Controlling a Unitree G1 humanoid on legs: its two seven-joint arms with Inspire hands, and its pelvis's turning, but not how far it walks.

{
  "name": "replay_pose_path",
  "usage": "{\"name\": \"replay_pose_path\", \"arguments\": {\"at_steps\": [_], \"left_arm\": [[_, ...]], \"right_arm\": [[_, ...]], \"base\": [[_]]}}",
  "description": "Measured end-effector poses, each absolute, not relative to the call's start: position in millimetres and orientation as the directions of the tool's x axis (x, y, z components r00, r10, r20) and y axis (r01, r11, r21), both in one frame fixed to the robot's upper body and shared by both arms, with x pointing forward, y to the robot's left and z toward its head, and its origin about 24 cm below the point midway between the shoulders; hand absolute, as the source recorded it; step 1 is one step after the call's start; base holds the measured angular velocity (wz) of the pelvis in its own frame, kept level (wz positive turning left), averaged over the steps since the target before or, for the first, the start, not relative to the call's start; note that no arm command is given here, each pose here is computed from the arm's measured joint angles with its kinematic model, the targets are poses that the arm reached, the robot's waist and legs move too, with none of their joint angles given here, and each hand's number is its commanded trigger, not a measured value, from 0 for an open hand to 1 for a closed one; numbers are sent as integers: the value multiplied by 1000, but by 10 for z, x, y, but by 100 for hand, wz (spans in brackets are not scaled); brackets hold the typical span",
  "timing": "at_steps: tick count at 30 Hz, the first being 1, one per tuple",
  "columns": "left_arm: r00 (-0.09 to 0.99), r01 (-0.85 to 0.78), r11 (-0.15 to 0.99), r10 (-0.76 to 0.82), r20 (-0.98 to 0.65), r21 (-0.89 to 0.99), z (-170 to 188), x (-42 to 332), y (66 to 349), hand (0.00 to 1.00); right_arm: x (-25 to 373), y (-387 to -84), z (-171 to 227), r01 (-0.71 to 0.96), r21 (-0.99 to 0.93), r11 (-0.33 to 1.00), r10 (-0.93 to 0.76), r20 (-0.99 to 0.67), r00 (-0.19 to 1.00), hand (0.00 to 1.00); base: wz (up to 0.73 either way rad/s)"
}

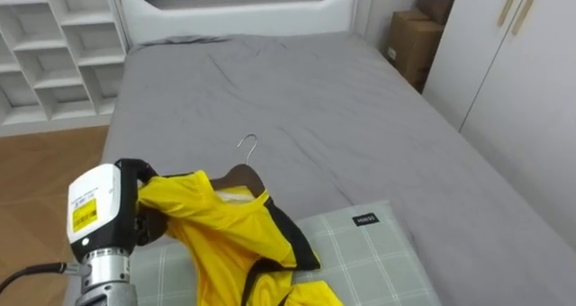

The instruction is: Hang clothes

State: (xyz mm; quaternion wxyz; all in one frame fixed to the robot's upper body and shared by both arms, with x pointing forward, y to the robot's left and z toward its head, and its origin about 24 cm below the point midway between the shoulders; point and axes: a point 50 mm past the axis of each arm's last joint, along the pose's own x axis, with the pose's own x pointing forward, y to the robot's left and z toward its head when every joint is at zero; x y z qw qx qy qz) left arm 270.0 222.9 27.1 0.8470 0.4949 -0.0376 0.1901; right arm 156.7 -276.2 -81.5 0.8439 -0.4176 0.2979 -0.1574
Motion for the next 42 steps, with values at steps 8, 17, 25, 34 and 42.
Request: {"name": "replay_pose_path", "arguments": {"at_steps": [8, 17, 25, 34, 42], "left_arm": [[937, -326, 447, 272, 220, 833, 221, 2633, 2222, 100], [944, -313, 425, 239, 228, 849, 243, 2646, 2189, 100], [945, -317, 426, 218, 244, 848, 290, 2658, 2148, 100], [950, -311, 448, 142, 277, 838, 407, 2688, 1963, 100], [958, -287, 453, 127, 257, 844, 408, 2705, 1951, 100]], "right_arm": [[1884, -2692, -404, 123, -808, 576, -446, -184, 876, 0], [2257, -2471, 35, 103, -789, 606, -260, -74, 963, 0], [2492, -2209, 197, 1, -776, 631, -91, -73, 993, 0], [2612, -2086, 268, -65, -757, 650, -6, -90, 996, 0], [2618, -2025, 248, -120, -723, 681, 43, -125, 991, 0]], "base": [[-2], [0], [0], [1], [3]]}}
